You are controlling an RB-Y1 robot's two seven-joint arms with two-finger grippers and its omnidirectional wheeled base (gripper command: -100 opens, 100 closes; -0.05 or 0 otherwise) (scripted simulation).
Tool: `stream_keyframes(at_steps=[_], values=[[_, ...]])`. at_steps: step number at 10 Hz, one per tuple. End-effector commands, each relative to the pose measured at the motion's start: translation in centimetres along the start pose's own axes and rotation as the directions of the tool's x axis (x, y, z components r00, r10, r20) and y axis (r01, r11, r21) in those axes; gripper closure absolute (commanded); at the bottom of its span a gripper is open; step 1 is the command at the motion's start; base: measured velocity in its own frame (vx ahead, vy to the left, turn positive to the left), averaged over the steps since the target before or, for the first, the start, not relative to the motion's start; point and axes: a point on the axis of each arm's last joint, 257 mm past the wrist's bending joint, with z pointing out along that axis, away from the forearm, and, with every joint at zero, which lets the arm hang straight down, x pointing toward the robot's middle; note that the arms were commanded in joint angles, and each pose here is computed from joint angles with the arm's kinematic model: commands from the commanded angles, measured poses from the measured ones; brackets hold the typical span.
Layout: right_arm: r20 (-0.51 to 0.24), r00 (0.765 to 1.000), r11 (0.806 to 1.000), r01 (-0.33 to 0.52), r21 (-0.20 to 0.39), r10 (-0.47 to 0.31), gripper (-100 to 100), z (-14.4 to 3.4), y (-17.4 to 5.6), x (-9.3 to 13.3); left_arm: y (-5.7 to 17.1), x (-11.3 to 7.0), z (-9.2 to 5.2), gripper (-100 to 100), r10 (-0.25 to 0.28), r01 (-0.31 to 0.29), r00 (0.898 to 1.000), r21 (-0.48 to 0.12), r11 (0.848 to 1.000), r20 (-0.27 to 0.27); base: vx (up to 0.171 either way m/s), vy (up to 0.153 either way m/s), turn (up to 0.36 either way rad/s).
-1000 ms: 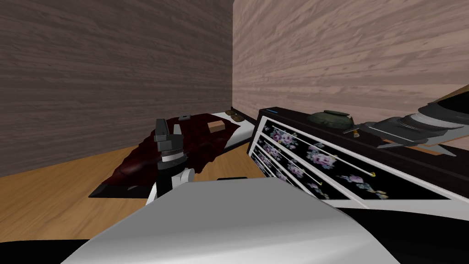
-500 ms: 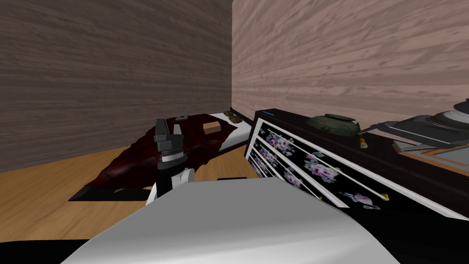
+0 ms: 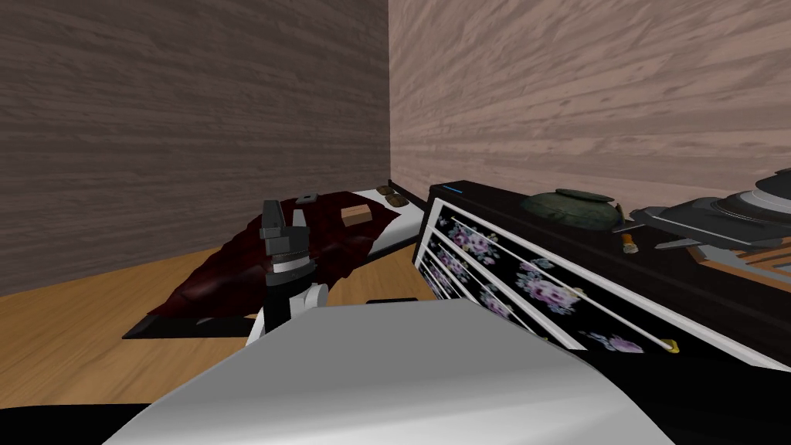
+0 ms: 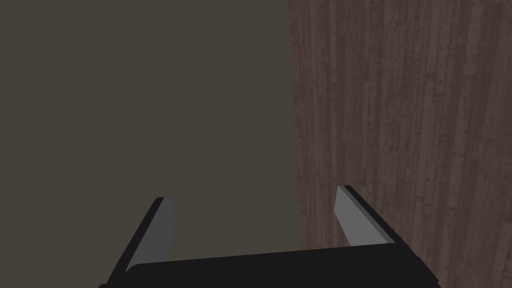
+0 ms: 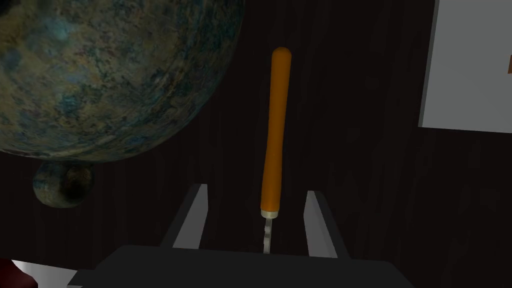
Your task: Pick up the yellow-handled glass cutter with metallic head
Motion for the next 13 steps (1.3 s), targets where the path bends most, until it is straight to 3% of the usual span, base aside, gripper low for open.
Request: stream_keyframes(at_steps=[1,4,5,6,13], values=[[0.0,1.0,1.0,0.0,0.0,0.0,100,0.0,0.0,0.0,0.0,0.0,0.0,0,0.0,0.0,1.0,0.0,1.0,0.0,0.0,0.0,0.0],[0.0,1.0,1.0,0.0,0.0,0.0,100,0.0,0.0,0.0,0.0,0.0,0.0,0,0.0,0.0,1.0,0.0,1.0,0.0,0.0,0.0,0.0],[0.0,1.0,1.0,0.0,0.0,0.0,0,0.0,0.0,0.0,0.0,0.0,0.0,0,0.0,0.0,1.0,0.0,1.0,0.0,0.0,0.0,0.0],[0.027,0.999,0.999,0.022,-0.049,-0.02,-100,-0.3,1.2,-0.8,0.0,0.0,0.0,0,0.0,0.0,1.0,0.0,1.0,0.0,0.043,0.001,0.002],[0.122,0.991,0.977,0.082,-0.199,-0.058,-100,-1.9,5.0,-3.4,0.0,0.0,0.0,0,0.0,0.0,1.0,0.0,1.0,0.0,0.061,0.008,0.001]])
